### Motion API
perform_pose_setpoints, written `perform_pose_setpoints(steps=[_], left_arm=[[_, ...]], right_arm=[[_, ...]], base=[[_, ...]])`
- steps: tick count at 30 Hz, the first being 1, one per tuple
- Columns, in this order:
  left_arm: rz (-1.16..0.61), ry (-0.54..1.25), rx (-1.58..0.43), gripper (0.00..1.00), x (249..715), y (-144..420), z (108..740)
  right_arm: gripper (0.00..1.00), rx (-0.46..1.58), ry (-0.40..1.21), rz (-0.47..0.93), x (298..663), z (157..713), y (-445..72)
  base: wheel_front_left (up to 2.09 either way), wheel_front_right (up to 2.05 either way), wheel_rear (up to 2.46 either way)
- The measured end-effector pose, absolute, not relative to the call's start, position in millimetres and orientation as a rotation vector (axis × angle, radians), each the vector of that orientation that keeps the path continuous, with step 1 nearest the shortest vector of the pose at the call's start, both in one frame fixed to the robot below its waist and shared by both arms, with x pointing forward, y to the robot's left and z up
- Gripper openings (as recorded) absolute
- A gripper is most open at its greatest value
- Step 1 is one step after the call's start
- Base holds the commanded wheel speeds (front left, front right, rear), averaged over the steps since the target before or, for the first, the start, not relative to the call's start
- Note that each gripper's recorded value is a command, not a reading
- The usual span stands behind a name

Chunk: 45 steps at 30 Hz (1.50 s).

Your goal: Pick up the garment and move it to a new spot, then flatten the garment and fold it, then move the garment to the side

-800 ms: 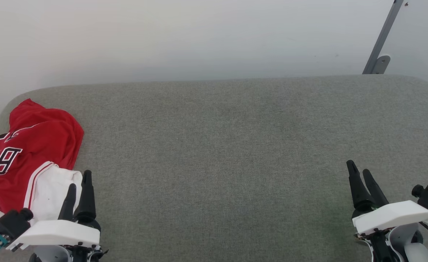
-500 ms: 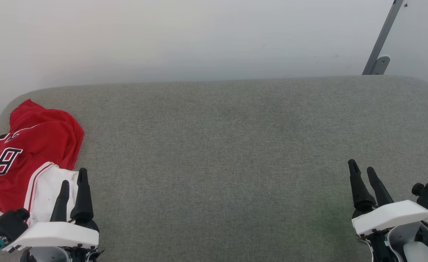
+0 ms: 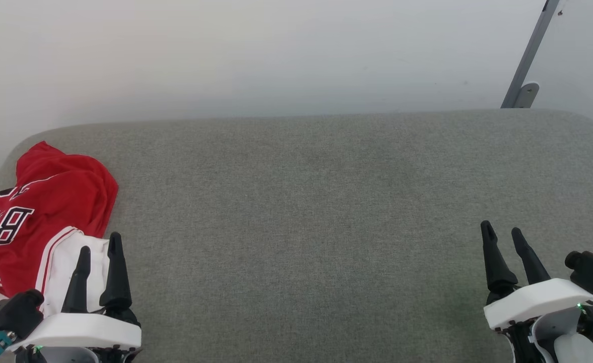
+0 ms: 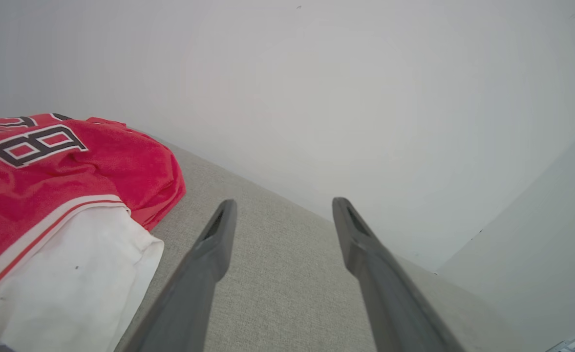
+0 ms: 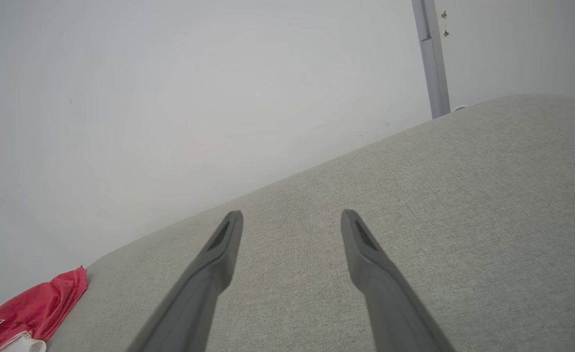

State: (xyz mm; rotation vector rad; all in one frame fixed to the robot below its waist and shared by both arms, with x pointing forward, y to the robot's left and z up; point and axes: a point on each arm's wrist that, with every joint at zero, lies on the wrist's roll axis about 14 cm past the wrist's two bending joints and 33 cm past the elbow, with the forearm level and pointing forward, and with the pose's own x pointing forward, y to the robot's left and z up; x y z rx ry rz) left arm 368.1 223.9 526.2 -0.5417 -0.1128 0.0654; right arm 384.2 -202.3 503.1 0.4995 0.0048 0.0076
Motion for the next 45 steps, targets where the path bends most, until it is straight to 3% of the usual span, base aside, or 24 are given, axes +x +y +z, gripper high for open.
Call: perform_pose_setpoints(steps=[45], left_arm=[[-0.051, -0.169, -0.156, 1.00, 354.2, 211.0, 539.8]], right_arm=[[1.00, 0.102, -0.089, 0.091, 379.5, 526.1, -190.5]], base=[[0.00, 0.00, 0.00]])
